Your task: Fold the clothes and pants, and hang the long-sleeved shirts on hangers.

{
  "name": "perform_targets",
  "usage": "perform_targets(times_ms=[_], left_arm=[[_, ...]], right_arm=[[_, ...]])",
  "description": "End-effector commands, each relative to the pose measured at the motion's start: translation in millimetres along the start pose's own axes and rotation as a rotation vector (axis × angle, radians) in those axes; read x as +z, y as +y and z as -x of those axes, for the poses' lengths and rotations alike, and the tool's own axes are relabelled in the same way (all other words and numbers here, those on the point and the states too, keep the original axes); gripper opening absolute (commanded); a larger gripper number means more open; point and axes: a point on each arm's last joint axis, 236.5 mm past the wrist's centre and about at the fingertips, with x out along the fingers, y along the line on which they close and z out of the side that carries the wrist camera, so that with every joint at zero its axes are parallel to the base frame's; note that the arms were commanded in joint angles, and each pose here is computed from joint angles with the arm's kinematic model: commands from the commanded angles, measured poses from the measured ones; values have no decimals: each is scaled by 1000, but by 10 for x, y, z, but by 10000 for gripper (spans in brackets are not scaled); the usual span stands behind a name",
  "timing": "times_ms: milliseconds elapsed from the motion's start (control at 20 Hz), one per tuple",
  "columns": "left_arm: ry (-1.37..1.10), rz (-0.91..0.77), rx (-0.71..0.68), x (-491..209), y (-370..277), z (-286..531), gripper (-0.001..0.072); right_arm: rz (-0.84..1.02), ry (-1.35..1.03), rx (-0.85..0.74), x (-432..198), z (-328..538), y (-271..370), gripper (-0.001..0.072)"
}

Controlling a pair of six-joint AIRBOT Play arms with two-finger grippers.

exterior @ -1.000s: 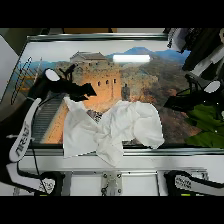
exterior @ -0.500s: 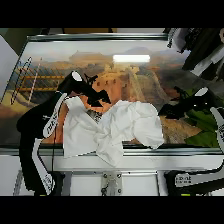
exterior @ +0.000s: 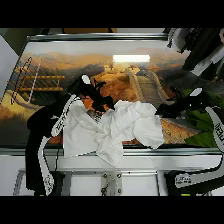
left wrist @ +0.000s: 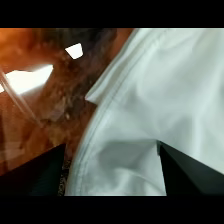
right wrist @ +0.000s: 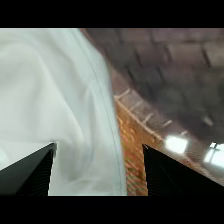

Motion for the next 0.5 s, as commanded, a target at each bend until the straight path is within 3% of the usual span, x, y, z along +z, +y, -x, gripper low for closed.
perform_targets(times_ms=[0, 50, 100, 150, 200, 250, 350, 450], left_arm=[[18, -15, 15, -46, -37, -69, 622], [19, -15, 14, -47, -38, -69, 621], [19, -16, 14, -49, -42, -71, 569], [23, -16, 14, -58, -43, -70, 268], [26, -16, 13, -65, -36, -57, 16], [26, -18, 11, -58, -37, -10, 17], [-17, -53, 6, 47, -128, 243, 16], [-172, -134, -8, 276, -409, 851, 15]], right_arm=[[8, 25, 1, -18, -129, 40, 586], [11, 40, 5, -38, -188, 62, 585], [16, 52, 10, -51, -237, 92, 577], [23, 58, 9, -55, -275, 115, 558], [41, 57, 8, -48, -289, 144, 351], [54, 46, 4, -20, -271, 160, 135], [80, -2, -8, 100, -98, 211, 17], [144, -93, -25, 312, 317, 384, 17]])
